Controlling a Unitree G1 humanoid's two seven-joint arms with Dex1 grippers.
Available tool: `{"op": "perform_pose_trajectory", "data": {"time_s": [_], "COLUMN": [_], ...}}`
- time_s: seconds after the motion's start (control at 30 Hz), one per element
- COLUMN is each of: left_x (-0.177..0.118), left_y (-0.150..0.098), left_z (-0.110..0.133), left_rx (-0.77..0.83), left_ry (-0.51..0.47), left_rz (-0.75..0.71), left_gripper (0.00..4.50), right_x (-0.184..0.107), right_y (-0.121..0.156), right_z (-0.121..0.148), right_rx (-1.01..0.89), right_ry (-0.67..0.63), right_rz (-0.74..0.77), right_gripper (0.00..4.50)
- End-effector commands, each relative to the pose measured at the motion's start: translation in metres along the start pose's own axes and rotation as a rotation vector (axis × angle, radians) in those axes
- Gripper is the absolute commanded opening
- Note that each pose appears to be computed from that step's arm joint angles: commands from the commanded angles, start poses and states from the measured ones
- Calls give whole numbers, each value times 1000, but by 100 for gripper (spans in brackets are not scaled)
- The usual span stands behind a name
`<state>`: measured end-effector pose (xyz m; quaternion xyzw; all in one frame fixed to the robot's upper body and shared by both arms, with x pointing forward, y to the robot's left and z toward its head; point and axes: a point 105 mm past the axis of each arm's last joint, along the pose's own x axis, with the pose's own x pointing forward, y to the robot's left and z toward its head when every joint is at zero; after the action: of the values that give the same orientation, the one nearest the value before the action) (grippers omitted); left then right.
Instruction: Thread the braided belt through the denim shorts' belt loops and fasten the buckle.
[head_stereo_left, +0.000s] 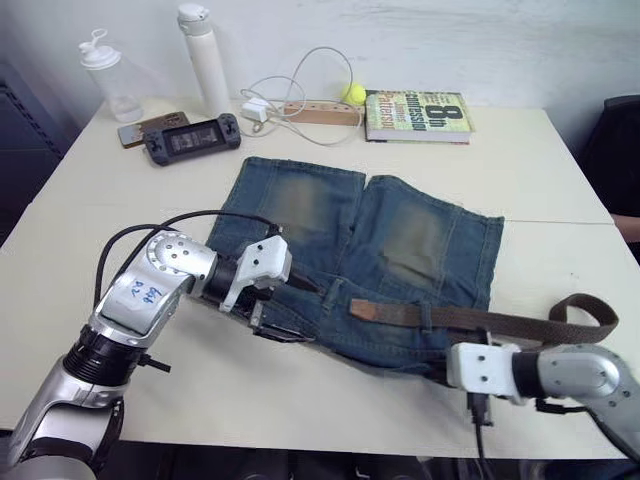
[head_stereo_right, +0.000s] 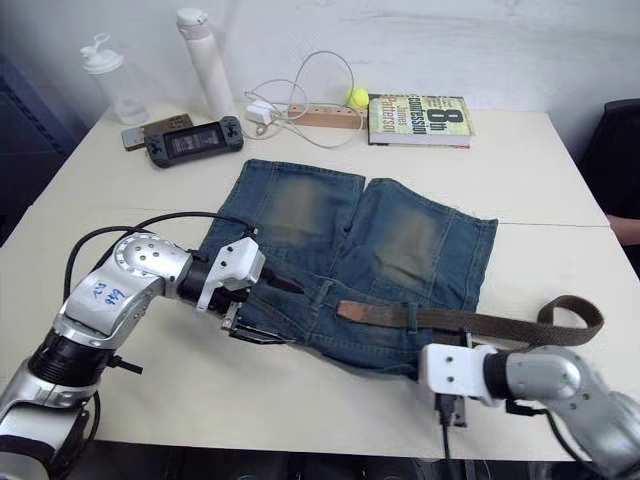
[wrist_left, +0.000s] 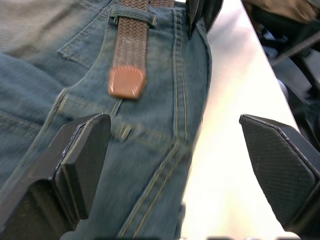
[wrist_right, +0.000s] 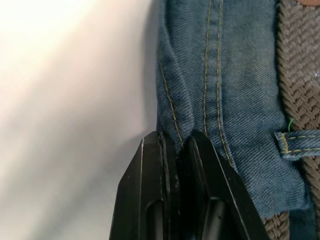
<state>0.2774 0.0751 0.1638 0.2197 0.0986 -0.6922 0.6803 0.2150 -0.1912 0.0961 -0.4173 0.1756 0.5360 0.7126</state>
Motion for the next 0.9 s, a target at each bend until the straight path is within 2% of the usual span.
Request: {"op": "perform_pose_trajectory", "data": {"time_s": [0.03, 0.17, 0.3, 0.37, 0.47, 0.67, 0.77, 0.9], "left_x": [26, 59, 89, 98, 104, 101, 97, 100], "left_y": [15, 31, 50, 50, 45, 33, 28, 36], "left_z": [17, 24, 15, 17, 12, 24, 27, 27], "left_rx": [164, 354, 621, 613, 640, 559, 565, 595], "left_ry": [-21, -21, 126, 103, 125, 46, 47, 69], "left_rz": [72, 111, 147, 134, 65, -16, -52, -14], "left_gripper": [450, 450, 450, 450, 450, 450, 450, 450], "right_x": [-16, -14, -10, -10, -12, -14, -13, -11], "right_y": [-12, -11, -9, -9, -7, -5, -5, -9], "right_z": [-4, 2, 7, 6, 3, -3, -3, -1], "right_rx": [-26, 6, 40, 49, 70, 99, 104, 103], "right_ry": [3, -39, -54, -47, -28, 2, 2, -6], "right_rz": [5, 30, 21, 7, -12, -39, -44, -57], "right_gripper": [2, 2, 2, 2, 2, 2, 2, 2]}}
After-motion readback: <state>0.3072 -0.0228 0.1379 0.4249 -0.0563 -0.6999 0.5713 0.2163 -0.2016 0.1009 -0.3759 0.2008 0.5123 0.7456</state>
